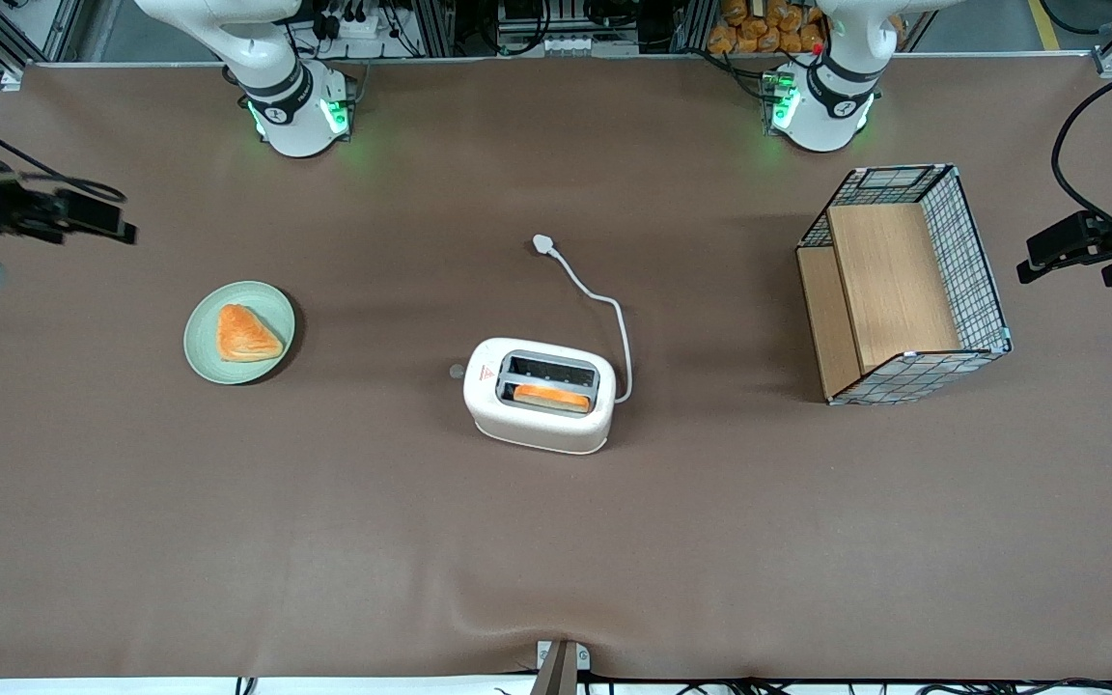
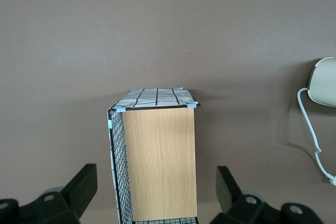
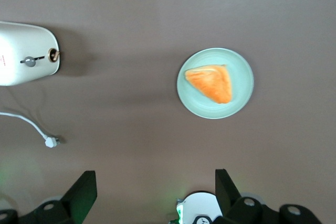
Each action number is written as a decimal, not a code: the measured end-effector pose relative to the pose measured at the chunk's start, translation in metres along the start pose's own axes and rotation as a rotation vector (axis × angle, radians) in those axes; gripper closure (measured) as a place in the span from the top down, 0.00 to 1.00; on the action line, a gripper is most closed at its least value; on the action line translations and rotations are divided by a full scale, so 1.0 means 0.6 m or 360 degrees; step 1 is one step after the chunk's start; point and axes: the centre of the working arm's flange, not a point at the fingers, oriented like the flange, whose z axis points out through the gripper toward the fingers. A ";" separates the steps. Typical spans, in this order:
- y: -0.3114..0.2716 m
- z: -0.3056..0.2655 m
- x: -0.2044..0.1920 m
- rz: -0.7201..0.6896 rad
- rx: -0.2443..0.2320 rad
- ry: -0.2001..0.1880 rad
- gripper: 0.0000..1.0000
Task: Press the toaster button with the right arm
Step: 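Move the right gripper over the plate toward the toaster's lever side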
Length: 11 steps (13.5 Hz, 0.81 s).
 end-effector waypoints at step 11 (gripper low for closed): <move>-0.076 0.215 0.152 -0.0029 0.0226 -0.0150 1.00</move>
